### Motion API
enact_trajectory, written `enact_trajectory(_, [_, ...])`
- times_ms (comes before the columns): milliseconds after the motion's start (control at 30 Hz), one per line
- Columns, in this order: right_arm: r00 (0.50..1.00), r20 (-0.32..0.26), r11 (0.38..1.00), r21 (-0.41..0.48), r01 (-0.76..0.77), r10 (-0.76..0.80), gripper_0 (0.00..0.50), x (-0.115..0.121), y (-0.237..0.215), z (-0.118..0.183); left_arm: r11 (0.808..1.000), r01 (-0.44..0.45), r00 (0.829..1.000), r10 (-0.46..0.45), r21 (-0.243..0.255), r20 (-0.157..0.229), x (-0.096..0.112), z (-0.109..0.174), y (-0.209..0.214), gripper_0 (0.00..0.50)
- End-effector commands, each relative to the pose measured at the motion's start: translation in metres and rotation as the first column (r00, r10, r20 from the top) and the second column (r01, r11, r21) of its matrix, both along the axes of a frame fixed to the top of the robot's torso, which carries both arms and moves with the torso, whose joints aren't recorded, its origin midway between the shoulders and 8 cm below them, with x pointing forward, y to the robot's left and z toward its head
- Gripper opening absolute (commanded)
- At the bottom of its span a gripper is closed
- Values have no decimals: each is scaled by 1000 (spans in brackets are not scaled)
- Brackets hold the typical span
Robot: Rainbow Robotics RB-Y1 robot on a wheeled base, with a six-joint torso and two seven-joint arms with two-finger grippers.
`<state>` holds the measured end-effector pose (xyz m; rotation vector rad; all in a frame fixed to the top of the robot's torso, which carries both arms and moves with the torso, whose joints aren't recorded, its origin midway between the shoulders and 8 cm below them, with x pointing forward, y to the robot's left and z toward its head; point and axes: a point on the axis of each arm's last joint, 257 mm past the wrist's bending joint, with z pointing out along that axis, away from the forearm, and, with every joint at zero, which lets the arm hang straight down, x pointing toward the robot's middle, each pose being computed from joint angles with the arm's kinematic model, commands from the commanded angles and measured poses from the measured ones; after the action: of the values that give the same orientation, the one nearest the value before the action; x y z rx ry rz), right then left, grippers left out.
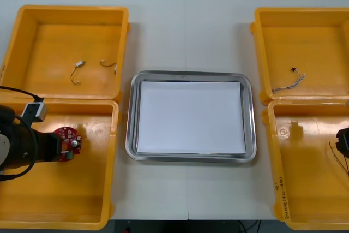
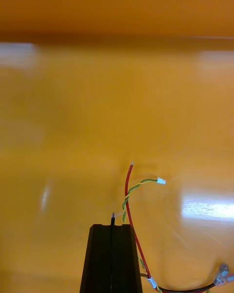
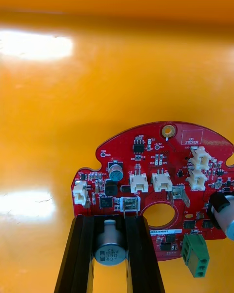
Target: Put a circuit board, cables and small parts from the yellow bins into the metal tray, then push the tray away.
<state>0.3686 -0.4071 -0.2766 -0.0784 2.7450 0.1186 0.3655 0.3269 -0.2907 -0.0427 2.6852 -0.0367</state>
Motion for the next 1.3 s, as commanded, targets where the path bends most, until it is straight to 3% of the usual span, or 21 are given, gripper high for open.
enact_trajectory(33, [998,63,998,59,-3,-1,0,23,27,24,998,44,999,-46,45,28,-7,14,23,0])
enact_trajectory(400, [997,79,995,104,8,-16,0,37,49,28,998,51,998,-53,49,44,-14,3,29,0])
enact_trajectory(1100, [997,73,998,56,21,-25,4,41,44,27,997,44,998,-47,55,42,-18,-15,39,3])
enact_trajectory(1200, [997,73,998,56,21,-25,95,41,44,27,998,42,998,-45,57,51,-15,-19,42,0])
enact_trajectory(1233, [997,74,998,54,20,-24,169,42,44,27,997,44,997,-47,57,56,-14,-19,42,1])
enact_trajectory(1267, [997,74,998,55,22,-26,282,42,44,27,997,43,997,-47,58,54,-14,-20,43,2])
enact_trajectory(1300, [997,74,998,55,22,-26,349,42,44,27,997,44,997,-47,58,56,-14,-20,43,0])
